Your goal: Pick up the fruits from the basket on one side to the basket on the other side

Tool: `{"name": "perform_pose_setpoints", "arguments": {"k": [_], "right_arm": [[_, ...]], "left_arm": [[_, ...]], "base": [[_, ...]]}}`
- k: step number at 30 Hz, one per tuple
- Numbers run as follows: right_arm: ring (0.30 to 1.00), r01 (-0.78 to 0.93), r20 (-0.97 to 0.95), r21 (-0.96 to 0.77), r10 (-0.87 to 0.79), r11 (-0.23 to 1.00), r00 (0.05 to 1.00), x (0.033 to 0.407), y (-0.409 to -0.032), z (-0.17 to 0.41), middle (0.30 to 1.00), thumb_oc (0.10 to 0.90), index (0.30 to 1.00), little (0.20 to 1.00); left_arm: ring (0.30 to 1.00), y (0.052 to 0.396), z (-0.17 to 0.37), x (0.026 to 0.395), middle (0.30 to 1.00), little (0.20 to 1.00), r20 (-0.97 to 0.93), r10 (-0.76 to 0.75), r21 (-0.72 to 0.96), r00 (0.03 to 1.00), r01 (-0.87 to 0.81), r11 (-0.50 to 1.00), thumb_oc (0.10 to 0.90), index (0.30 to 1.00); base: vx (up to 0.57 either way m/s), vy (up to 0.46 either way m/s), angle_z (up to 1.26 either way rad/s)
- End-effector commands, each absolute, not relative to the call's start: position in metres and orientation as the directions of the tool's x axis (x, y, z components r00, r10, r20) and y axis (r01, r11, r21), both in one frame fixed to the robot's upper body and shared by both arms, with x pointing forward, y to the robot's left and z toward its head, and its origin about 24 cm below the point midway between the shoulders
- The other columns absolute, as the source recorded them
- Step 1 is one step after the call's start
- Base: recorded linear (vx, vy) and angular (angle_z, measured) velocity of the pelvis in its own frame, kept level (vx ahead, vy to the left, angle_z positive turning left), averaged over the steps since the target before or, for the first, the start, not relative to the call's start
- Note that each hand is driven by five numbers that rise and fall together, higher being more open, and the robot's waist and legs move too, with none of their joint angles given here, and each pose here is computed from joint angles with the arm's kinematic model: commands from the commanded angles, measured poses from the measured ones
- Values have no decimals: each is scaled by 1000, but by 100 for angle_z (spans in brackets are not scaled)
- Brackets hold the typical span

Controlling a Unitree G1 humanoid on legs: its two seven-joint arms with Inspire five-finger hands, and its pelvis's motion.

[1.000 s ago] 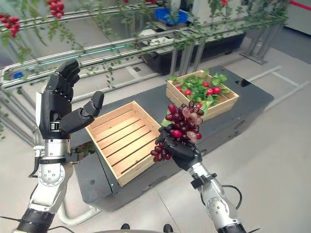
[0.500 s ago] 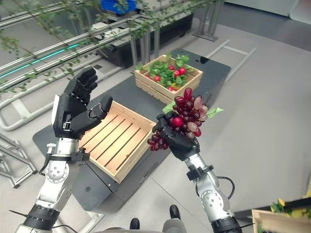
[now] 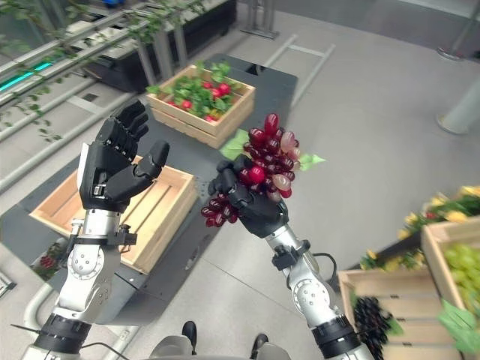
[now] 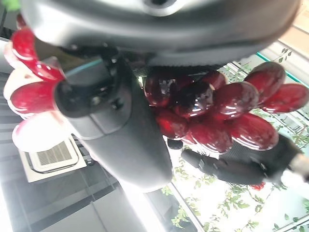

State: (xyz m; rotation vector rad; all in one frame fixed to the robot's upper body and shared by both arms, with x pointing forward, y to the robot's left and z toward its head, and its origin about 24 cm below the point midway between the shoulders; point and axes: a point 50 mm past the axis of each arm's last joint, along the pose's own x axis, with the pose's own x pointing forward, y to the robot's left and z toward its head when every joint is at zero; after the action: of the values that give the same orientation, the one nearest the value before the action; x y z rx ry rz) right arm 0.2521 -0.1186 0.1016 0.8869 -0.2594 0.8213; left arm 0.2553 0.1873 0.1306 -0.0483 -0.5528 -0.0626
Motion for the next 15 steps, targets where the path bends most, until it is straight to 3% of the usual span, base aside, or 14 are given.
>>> {"name": "perform_pose_setpoints", "arguments": {"k": [1,10,15], "right_arm": [[300,-890,787,370,419,265,452,250,-120,165,300,400,300,300],[300,-840,676,390,502,377,539,251,-141,147,300,400,300,300],[300,-831,589,410,586,376,556,248,-140,133,300,400,300,300]], "left_arm": [[900,182,174,257,900,900,710,-69,-16,701,115,993,800,900],[900,176,167,258,900,900,704,-86,-55,705,175,983,800,900],[900,177,165,254,900,900,703,-70,-68,708,165,984,800,900]], "base": [[-62,-268,-49],[-44,-248,-42],[3,-117,-36]]}}
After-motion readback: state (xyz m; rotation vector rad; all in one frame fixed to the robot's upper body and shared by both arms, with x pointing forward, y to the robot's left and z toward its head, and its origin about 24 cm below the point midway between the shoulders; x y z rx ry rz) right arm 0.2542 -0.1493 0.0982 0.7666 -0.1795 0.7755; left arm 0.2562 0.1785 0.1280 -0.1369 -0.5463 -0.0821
